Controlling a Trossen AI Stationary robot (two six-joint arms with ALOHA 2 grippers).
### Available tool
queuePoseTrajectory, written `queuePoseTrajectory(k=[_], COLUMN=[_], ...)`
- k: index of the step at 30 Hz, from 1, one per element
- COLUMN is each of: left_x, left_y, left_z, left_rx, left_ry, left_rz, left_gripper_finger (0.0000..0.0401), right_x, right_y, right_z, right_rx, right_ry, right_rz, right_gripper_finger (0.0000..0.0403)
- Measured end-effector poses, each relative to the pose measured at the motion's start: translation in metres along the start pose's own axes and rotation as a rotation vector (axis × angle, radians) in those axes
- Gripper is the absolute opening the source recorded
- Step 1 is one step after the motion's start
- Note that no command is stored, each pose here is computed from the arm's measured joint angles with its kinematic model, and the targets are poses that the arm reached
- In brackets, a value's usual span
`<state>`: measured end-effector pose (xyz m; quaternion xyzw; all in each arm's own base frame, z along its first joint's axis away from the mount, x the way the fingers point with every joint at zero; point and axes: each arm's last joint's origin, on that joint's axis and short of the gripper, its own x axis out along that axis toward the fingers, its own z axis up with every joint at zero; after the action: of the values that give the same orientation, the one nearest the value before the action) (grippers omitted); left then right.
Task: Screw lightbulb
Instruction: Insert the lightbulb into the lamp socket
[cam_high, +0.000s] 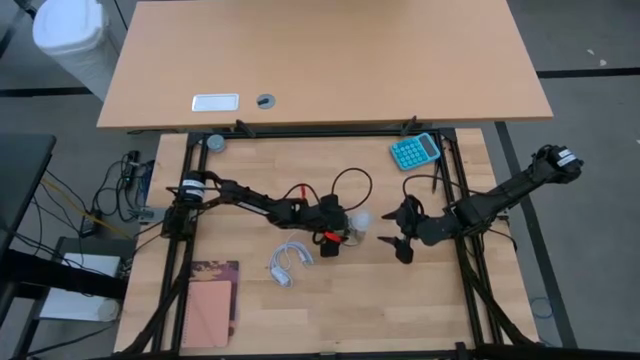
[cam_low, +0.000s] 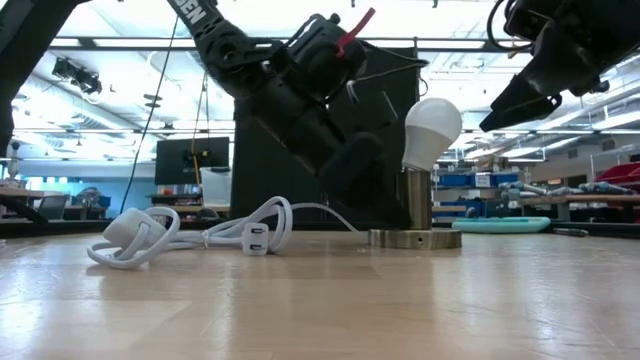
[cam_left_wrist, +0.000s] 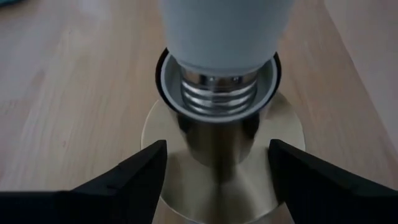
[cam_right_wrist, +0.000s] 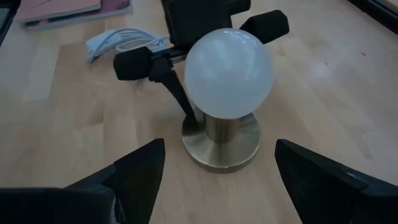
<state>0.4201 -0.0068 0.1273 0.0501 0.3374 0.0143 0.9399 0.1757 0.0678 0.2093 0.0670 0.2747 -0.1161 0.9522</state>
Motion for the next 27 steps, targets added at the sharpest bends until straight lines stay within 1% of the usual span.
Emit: queuePoseTrajectory(k=[7,11,19,23,27], left_x=[0.000,-0.001,-0.007,-0.010,-0.011], left_y=[-0.001,-0.005,-0.008,-0.007,-0.006], left_z=[-0.017,-0.022,-0.042,-0.044,-0.043], left_rx=[-0.033,-0.027,-0.045,-0.067,-0.073], left_ry=[-0.093,-0.128,-0.250,-0.293,-0.313], left_rz=[0.002,0.000,0.017,0.045,0.060], left_gripper_finger=[0.0289,0.0289,0.0289,0.0289,0.0288], right_x=[-0.002,-0.002,-0.002,-0.002,0.007], right_y=[0.003,0.003,0.003,0.003,0.005], right_z=[-0.002,-0.002,-0.002,-0.002,-0.004], right_rx=[0.011,0.014,0.028,0.029,0.021], right_ry=[-0.008,-0.011,-0.009,-0.010,0.007], right_rz=[-0.002,-0.008,-0.011,-0.011,-0.033], right_gripper_finger=[0.0307,0.0307,0.0307,0.0307,0.0307])
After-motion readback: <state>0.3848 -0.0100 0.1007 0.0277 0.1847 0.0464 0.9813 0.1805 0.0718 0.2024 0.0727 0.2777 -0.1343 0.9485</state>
